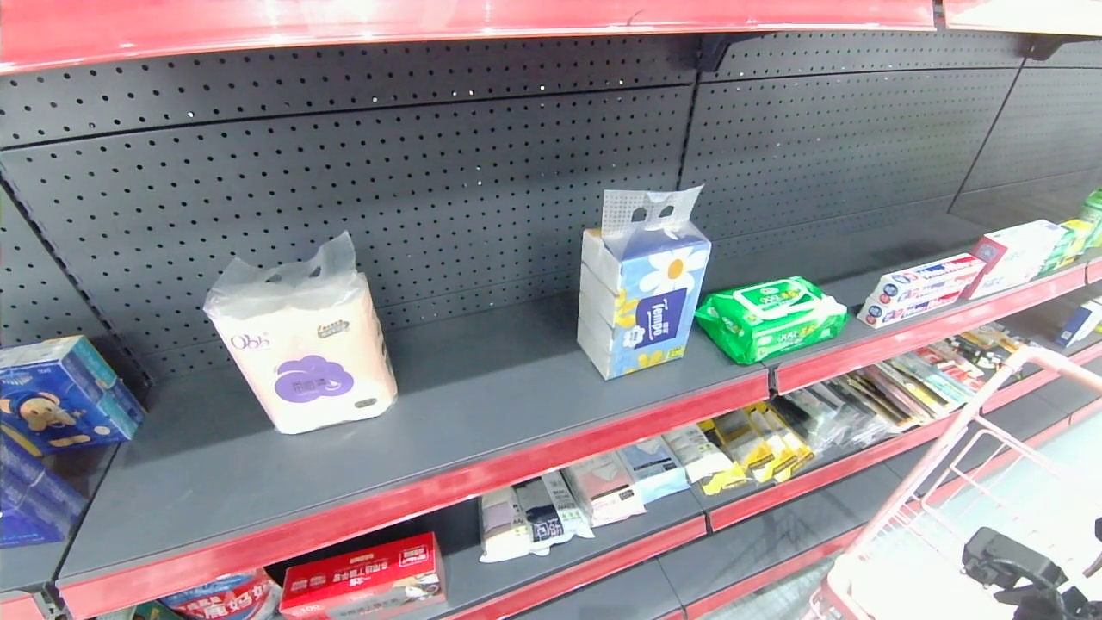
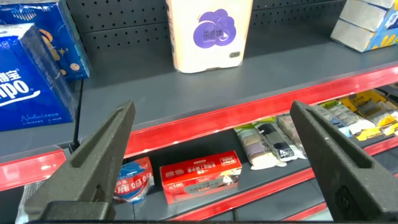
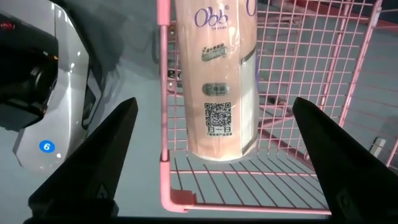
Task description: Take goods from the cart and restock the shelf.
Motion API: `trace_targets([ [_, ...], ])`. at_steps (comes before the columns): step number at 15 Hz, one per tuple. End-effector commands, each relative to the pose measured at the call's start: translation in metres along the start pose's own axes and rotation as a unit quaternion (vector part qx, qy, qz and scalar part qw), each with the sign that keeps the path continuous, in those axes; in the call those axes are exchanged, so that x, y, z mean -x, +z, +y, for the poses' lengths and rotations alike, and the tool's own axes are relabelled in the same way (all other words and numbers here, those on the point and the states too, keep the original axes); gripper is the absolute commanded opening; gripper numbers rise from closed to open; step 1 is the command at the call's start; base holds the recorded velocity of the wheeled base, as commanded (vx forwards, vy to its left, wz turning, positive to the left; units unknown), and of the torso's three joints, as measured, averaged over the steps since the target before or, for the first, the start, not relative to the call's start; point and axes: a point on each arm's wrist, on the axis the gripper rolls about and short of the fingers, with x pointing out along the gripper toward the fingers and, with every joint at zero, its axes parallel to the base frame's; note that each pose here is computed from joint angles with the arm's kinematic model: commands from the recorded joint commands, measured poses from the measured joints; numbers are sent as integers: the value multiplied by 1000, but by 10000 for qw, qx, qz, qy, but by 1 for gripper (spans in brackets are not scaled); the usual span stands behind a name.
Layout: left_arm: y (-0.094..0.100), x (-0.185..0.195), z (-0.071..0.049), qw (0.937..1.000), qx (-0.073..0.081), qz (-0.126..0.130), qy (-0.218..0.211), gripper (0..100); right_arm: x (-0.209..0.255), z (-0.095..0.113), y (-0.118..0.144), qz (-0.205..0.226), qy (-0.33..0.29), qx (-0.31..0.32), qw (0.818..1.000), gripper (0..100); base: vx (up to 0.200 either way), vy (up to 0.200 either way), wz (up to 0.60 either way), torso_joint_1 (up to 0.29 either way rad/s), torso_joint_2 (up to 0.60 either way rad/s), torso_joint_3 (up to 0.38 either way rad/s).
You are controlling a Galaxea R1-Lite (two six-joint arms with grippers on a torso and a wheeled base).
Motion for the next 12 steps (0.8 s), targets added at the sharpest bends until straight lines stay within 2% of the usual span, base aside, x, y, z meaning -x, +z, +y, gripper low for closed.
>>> trace_targets([
  [1,0,0,0,10000,1,-4,3,100,0,-1,2,-6,-30,42,10000,100,0,0,0,-85,193,100],
  [9,0,0,0,10000,1,4,3,100,-1,-1,4,0,-28,85,10000,100,0,0,0,-104,221,118],
  [12,0,0,0,10000,1,-4,3,100,-5,-10,9,-81,-174,174,9997,100,0,0,0,-142,310,172],
])
